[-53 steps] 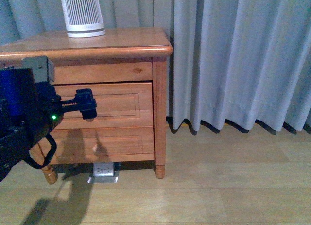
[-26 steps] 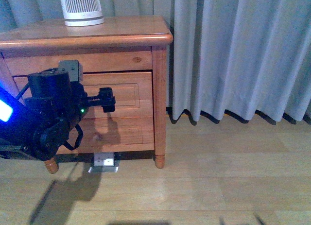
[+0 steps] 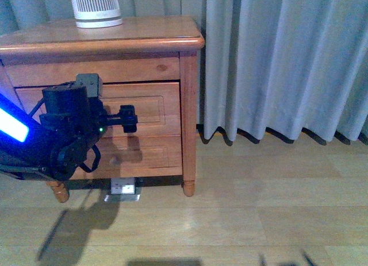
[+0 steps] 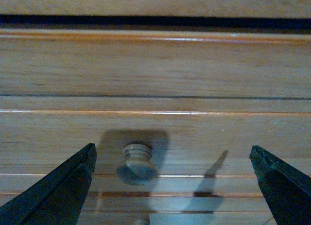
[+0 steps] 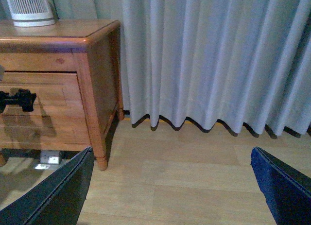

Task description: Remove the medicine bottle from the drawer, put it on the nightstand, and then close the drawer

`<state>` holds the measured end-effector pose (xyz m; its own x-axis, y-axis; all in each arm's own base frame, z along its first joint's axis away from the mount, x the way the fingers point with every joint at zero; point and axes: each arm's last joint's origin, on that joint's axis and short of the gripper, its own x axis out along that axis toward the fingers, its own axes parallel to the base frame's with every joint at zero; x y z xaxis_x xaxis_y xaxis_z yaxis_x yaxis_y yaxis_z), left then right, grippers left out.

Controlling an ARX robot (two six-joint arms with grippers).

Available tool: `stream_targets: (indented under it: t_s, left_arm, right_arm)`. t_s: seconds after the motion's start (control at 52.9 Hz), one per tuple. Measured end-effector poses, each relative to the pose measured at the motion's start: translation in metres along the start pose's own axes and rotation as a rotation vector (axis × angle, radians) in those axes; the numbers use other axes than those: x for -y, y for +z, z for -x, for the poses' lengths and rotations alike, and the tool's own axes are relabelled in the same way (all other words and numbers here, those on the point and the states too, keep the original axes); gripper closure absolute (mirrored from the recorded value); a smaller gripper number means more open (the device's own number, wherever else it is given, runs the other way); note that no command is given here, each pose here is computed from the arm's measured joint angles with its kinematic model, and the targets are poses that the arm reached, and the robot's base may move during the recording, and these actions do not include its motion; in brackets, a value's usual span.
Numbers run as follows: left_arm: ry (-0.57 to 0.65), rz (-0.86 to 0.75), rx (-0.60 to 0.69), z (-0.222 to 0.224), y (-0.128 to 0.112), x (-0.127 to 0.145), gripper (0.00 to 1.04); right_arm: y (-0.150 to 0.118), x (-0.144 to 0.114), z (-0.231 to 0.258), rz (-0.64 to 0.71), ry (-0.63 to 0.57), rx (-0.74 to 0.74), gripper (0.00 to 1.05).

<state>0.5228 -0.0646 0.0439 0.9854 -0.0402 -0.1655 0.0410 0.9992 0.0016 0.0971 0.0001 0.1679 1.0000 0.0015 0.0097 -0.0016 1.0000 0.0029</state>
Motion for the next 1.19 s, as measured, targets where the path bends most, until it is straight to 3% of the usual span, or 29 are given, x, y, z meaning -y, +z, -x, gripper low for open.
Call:
stream_targets:
  t_s: [0.321,0.397,0.491,0.737,0.756,0.813,1.191]
  left_arm:
    - [0.015,0.000,-0.035,-0.008,-0.001,-0.005,0.07]
    - [0.015,0.000,-0.046,-0.009,-0.003,-0.005,0.14]
    - [0.016,0.000,-0.049,-0.009,-0.004,-0.006,0.13]
    - [0.019,-0.002,-0.050,-0.010,-0.005,-0.006,0.50]
    - [0.030,-0.005,-0.061,-0.010,-0.005,-0.007,0.67]
    - [0.029,-0.006,-0.066,-0.011,-0.005,-0.008,0.76]
    - [0.042,-0.018,-0.042,-0.005,-0.006,-0.007,0.79]
  right_arm:
    - [0.000,0.000,0.000,0.000,0.000,0.000,0.07]
    - [0.000,0.000,0.000,0.000,0.000,0.000,0.07]
    - [0.000,0.000,0.000,0.000,0.000,0.000,0.07]
    - [0.000,0.000,0.000,0.000,0.000,0.000,0.07]
    - [0.000,0.000,0.000,0.000,0.000,0.000,0.07]
    - [0.000,0.000,0.000,0.000,0.000,0.000,0.07]
    - [0.000,0.000,0.000,0.000,0.000,0.000,0.07]
